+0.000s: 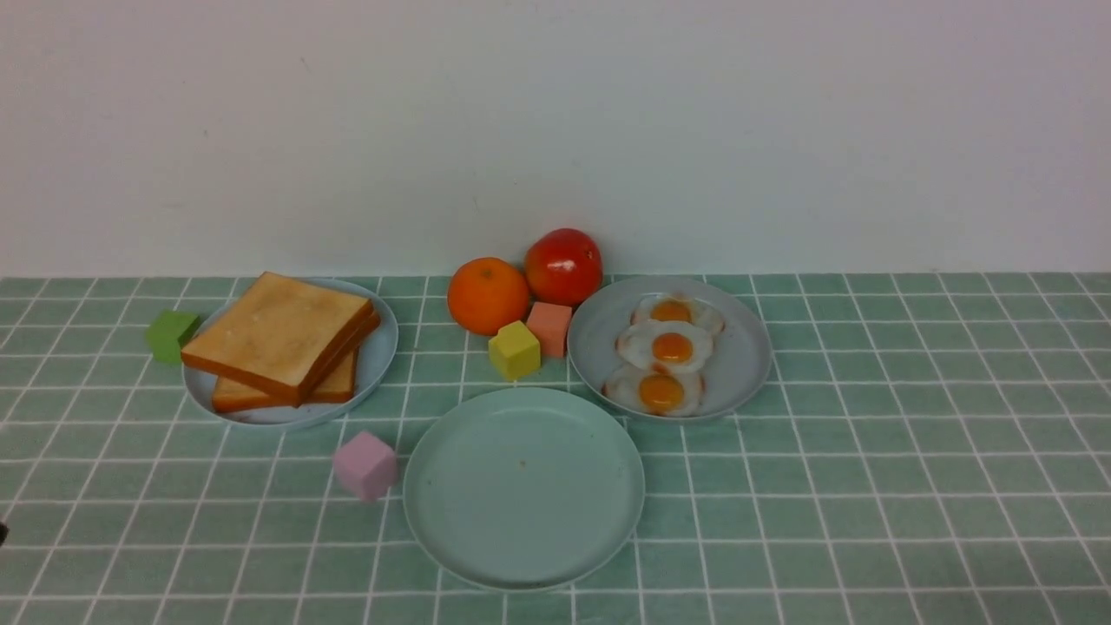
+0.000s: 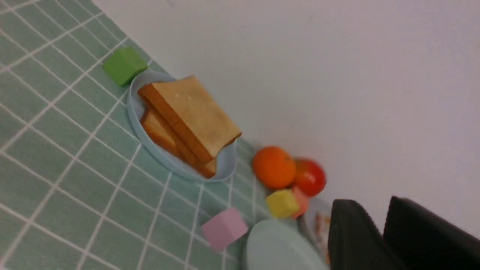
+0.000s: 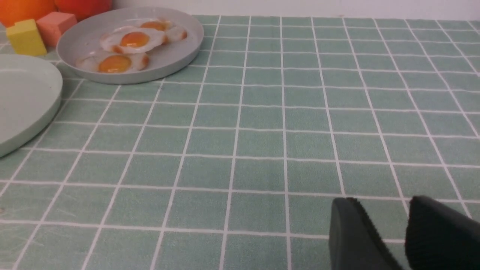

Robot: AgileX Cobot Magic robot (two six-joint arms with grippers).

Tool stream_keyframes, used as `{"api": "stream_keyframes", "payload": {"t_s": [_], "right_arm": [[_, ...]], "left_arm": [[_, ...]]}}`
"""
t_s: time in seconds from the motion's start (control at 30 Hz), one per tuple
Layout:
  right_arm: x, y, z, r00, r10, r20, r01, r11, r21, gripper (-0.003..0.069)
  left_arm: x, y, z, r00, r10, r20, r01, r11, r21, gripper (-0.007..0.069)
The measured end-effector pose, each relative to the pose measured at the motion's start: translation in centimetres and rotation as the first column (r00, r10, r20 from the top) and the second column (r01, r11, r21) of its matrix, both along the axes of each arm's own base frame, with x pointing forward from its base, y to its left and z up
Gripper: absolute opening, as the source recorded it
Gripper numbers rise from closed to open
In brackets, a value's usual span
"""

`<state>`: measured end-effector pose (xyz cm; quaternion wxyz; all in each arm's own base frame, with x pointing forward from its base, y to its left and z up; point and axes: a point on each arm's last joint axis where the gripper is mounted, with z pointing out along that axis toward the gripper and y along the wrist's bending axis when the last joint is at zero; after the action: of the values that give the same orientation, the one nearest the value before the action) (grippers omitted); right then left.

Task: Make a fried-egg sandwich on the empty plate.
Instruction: Use the left arm to grab a slice of bread

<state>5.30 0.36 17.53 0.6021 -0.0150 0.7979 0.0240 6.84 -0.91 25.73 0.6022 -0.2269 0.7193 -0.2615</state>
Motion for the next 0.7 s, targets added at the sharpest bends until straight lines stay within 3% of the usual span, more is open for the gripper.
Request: {"api": "stream_keyframes", "payload": {"t_s": [0.13, 0.3, 0.37, 0.47, 0.57, 0.6, 0.67, 0.7], "right_arm": [[0.2, 0.3, 0.8, 0.996, -0.034, 0.084, 0.011, 0.965, 0.263, 0.0239], [0.4, 0.1, 2.5, 0.968, -0.131, 0.214, -0.011, 0.830, 0.557, 0.0239], [0.4, 0.1, 2.7, 0.964, -0.149, 0.219, -0.017, 0.790, 0.612, 0.0239], [0.0, 0.7, 4.1, 0.983, -0.086, 0.164, -0.036, 0.780, 0.625, 0.0237], [-0.5, 1.6, 8.0, 0.996, 0.041, 0.076, -0.075, 0.853, 0.516, 0.0195], [-0.5, 1.6, 8.3, 0.996, 0.051, 0.067, -0.078, 0.857, 0.509, 0.0195], [-0.5, 2.3, 12.5, 0.983, 0.168, -0.078, -0.130, 0.925, 0.356, 0.0113], [-0.2, 2.5, 13.1, 0.968, 0.201, -0.147, -0.146, 0.936, 0.319, 0.0087]], "left_arm": [[2.2, -1.4, 3.4, 0.945, -0.184, -0.272, 0.250, 0.940, 0.231, 0.0027], [5.9, -2.5, 5.7, 0.809, -0.272, -0.521, 0.460, 0.845, 0.273, -0.0010], [7.5, -2.7, 6.1, 0.789, -0.278, -0.548, 0.487, 0.827, 0.282, -0.0013], [10.1, -3.0, 5.7, 0.748, -0.279, -0.602, 0.524, 0.805, 0.278, -0.0012], [12.7, -3.3, 4.8, 0.707, -0.274, -0.652, 0.545, 0.798, 0.256, -0.0012], [13.1, -3.3, 4.6, 0.701, -0.273, -0.659, 0.548, 0.797, 0.252, -0.0013], [15.6, -3.5, 3.6, 0.678, -0.266, -0.685, 0.560, 0.791, 0.247, -0.0013], [16.6, -3.7, 3.2, 0.667, -0.265, -0.697, 0.566, 0.788, 0.242, -0.0013]]}}
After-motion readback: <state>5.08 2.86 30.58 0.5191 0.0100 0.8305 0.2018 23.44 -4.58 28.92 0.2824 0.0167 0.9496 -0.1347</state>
